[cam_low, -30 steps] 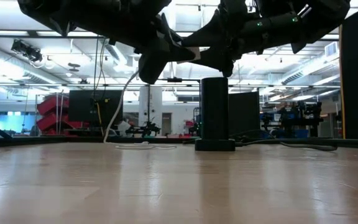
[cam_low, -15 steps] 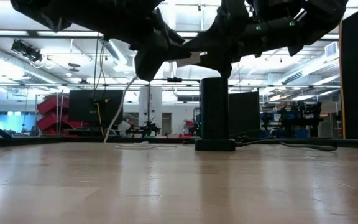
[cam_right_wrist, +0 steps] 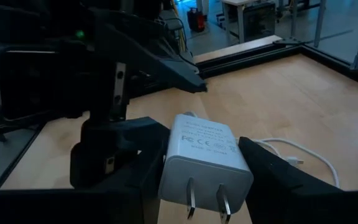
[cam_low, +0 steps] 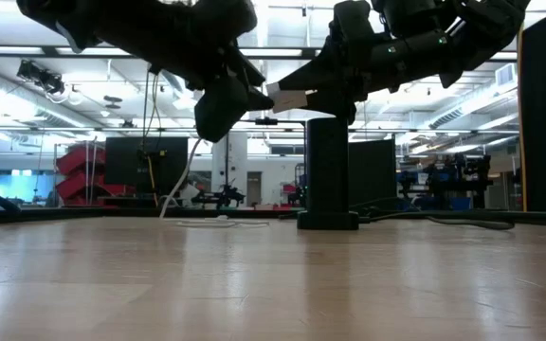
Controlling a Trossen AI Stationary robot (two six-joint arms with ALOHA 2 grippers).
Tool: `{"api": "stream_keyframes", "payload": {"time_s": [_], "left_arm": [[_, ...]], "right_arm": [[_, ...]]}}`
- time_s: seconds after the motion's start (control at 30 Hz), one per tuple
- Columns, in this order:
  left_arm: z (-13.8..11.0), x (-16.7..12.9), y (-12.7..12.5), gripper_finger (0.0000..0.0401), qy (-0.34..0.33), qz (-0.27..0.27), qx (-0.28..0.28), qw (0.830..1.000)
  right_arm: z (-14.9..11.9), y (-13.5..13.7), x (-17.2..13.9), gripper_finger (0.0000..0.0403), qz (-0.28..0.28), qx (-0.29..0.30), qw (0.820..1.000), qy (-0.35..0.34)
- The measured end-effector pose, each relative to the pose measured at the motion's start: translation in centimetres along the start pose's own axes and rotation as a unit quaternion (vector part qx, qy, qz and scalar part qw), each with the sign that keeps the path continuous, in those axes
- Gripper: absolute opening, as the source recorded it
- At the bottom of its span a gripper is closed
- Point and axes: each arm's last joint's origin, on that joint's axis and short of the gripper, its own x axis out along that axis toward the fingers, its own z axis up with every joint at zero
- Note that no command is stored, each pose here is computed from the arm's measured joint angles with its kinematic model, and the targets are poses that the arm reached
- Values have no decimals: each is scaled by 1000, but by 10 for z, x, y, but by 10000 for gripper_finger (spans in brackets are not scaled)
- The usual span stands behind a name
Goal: Insert USB
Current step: Remove the white charger cable from the white charger adapter
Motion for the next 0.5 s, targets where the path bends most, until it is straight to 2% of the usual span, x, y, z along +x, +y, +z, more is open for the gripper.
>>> {"api": "stream_keyframes", "payload": {"time_s": [0.17, 0.33, 0.5], "left_arm": [[-12, 8, 2, 170, -13, -34, -35, 999], [-16, 11, 3, 158, -13, -40, -35, 999], [-15, 10, 3, 114, -18, -43, -17, 999]], "right_arm": [[0, 1, 0, 143, 2, 0, 1000, 1], [-1, 1, 0, 143, 2, -1, 1000, 3], [-1, 0, 0, 143, 1, -5, 1000, 5]]}}
